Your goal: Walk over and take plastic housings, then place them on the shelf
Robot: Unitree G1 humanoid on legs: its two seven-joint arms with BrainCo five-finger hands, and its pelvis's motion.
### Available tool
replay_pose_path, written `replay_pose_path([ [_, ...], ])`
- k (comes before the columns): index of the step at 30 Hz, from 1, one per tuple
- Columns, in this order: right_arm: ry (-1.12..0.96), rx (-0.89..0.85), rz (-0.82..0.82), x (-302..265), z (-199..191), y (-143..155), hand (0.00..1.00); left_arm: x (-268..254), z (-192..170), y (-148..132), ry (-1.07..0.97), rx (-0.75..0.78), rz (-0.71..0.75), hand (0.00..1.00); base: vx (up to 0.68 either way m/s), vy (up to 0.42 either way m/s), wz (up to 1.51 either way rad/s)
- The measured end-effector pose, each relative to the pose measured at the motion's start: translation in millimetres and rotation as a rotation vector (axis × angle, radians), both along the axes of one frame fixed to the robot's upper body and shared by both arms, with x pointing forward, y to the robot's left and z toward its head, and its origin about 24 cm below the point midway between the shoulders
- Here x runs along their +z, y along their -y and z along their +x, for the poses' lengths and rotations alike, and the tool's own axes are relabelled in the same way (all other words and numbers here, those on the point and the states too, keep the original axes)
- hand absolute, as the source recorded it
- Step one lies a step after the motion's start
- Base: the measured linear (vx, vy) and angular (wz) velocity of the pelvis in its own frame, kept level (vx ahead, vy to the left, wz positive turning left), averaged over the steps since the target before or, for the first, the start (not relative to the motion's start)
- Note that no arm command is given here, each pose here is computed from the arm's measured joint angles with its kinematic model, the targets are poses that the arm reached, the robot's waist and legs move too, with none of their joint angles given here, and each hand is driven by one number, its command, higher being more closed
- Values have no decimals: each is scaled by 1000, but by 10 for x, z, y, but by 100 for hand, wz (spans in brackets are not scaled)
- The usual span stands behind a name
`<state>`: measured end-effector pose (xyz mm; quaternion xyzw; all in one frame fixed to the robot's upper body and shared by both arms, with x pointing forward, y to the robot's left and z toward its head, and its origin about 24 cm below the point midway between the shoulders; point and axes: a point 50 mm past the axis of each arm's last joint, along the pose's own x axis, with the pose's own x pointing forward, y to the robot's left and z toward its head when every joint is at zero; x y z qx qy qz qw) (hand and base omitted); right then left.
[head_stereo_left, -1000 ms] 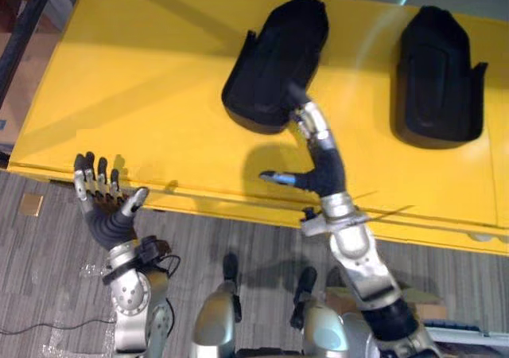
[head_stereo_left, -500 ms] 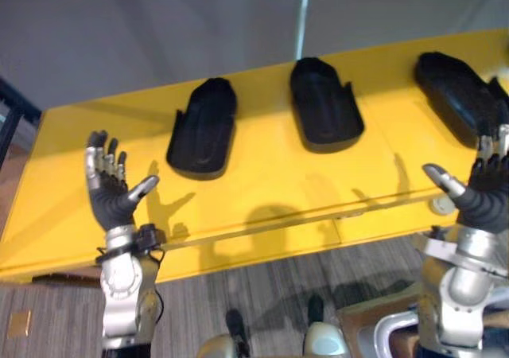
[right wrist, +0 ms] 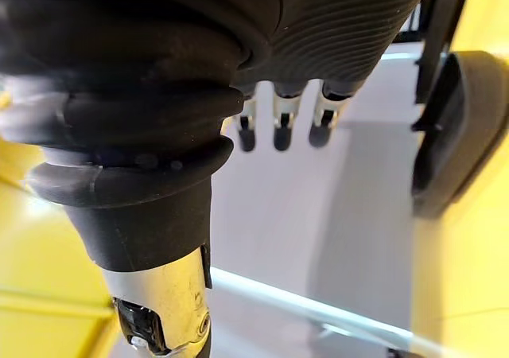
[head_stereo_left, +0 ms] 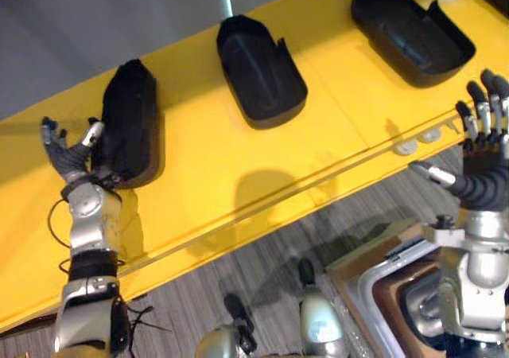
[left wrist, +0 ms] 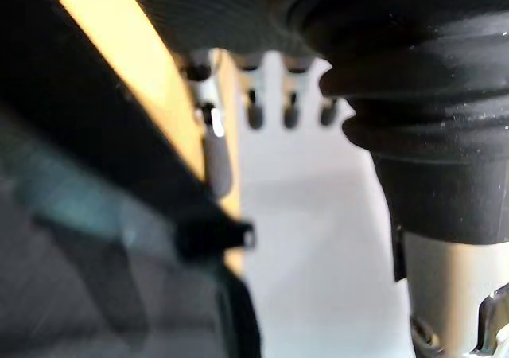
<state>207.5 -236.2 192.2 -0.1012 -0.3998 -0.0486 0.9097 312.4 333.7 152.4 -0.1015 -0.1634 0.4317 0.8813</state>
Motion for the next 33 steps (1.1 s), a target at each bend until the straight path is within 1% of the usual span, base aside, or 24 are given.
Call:
replay_pose_path([
  [5, -17, 26, 3, -37, 16, -56, 0, 162, -124, -91, 112, 180, 37, 0, 7, -3, 3],
  [7, -22, 22, 8, -54, 11, -55, 0, 219, -141, -78, 151, 171, 53, 0, 4, -3, 2],
  [10, -30, 15, 29, -83, 6, -59, 0, 347, -161, -22, 218, 116, 101, 0, 0, 0, 0],
  [12, -46, 8, 39, -108, 6, -56, 0, 480, -235, 94, 288, 17, 182, 0, 0, 0, 0],
  [13, -52, 6, 40, -118, 4, -54, 0, 500, -258, 131, 303, -7, 199, 0, 0, 0, 0],
  [15, -84, -3, 54, -176, -10, -47, 0, 526, -327, 330, 363, -113, 226, 0, 1, -6, 12],
  [18, -79, -10, 52, -181, -41, -76, 0, 511, -495, 545, 407, -207, 255, 0, -8, 0, 4],
  [21, -92, -38, 33, -197, -45, -82, 0, 388, -544, 616, 328, -263, 236, 0, -19, 2, 5],
  [25, -96, -89, -23, -192, -73, -96, 0, 167, -529, 595, 167, -268, 187, 0, 0, -3, 14],
  [30, -25, -159, -60, -85, -137, -82, 0, -13, -603, 495, 56, -220, 151, 0, 6, -8, 7],
  [33, 59, -191, -63, 27, -205, -36, 0, -62, -671, 365, 26, -165, 134, 0, -3, -6, 10],
])
